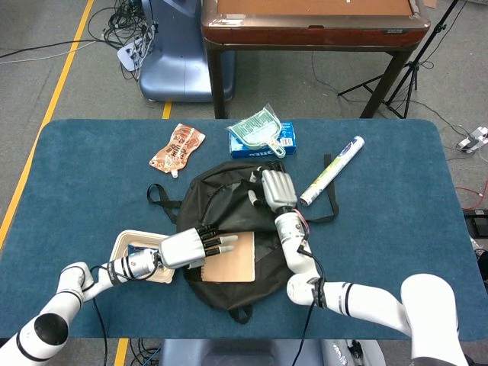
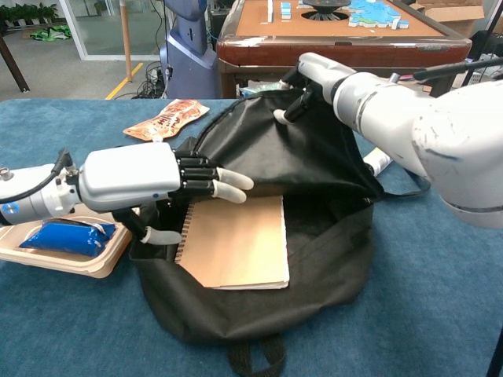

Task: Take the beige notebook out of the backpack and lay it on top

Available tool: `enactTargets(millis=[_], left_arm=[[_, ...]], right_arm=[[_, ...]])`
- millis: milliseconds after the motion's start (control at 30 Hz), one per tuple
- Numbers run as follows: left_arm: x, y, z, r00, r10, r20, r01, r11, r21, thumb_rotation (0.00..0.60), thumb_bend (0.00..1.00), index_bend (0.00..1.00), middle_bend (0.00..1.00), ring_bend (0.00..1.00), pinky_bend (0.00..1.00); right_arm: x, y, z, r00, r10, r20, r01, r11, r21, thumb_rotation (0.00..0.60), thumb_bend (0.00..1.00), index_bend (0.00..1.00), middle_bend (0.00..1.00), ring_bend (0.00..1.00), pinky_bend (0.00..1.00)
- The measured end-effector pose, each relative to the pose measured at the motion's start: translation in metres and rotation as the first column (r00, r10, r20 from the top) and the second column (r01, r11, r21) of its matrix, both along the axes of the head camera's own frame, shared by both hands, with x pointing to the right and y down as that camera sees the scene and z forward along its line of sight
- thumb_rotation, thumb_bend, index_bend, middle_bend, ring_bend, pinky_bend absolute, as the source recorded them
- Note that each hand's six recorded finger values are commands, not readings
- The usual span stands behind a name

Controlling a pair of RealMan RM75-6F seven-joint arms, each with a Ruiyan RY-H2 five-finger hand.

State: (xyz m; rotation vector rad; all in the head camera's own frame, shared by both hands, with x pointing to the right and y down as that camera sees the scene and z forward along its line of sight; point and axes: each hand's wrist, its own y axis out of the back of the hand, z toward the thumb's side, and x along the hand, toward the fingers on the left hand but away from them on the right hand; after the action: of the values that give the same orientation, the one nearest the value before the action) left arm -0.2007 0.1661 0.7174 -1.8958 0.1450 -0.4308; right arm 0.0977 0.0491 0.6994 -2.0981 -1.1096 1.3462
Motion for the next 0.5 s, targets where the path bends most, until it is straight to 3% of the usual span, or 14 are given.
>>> enactTargets(millis=[500], left_arm=[[-0.017, 0.014, 0.015, 0.996, 0.024, 0.089, -0.026, 0.999, 0.021, 0.600, 0.23, 0.06, 0.03, 0.06, 0.14]], right_arm=[[0.003, 0.002, 0.002, 1.000, -0.004, -0.006, 0.004, 1.000, -0.004, 0.600, 0.62, 0.65, 0.37, 0.10, 0.04]])
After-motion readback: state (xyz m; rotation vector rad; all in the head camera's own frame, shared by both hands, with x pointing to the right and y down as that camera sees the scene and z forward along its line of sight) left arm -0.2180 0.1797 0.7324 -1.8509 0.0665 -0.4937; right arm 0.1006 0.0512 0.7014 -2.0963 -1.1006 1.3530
